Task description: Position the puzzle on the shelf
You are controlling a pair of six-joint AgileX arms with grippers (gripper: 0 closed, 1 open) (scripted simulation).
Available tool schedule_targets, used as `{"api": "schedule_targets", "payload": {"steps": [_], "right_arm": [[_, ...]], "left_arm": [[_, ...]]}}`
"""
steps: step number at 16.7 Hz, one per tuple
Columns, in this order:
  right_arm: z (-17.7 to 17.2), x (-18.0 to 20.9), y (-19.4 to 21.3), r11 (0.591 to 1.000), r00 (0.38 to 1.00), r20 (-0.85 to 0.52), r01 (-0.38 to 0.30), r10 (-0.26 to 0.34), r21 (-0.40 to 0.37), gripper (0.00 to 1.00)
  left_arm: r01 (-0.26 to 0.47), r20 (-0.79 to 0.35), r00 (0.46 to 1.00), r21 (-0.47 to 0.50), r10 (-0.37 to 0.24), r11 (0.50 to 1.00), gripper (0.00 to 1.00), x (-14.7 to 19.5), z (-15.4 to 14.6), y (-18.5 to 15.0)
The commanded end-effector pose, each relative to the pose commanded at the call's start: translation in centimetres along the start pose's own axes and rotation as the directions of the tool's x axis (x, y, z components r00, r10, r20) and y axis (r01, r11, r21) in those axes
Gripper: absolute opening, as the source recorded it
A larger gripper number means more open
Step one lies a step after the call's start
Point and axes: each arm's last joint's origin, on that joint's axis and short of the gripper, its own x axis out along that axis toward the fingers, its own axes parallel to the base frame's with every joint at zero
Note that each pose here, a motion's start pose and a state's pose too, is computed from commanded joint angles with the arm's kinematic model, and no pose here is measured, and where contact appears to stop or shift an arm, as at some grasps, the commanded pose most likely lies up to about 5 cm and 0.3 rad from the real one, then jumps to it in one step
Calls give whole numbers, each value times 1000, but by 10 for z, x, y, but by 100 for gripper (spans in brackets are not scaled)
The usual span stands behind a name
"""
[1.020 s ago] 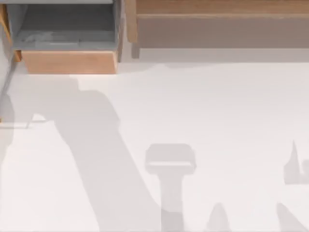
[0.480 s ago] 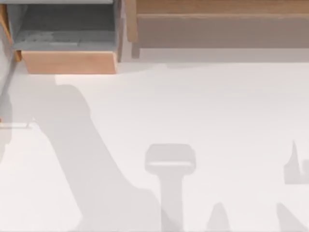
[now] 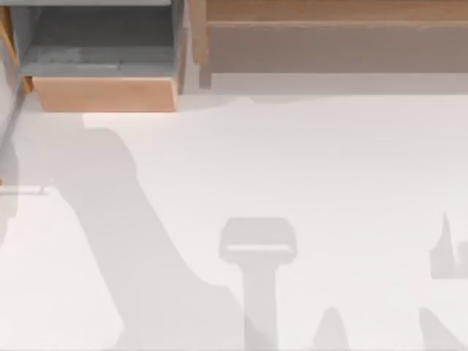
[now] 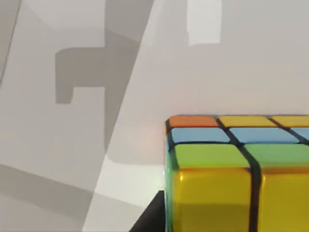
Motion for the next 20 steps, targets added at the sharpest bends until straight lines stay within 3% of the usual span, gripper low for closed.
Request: {"api": "schedule_targets", "payload": {"steps": [5, 6, 20], "right_arm": [[0, 0, 0, 1000, 1000, 0, 0, 0, 0, 100], [0, 0, 0, 1000, 1000, 0, 0, 0, 0, 100], [0, 0, 0, 1000, 1000, 0, 0, 0, 0, 100]], "left_arm": [[0, 0, 1000, 0, 0, 1000, 2, 0, 0, 0], [0, 0, 1000, 0, 0, 1000, 0, 0, 0, 0], [-4, -19, 1000, -13, 4, 1000, 0, -15, 3, 7]]}}
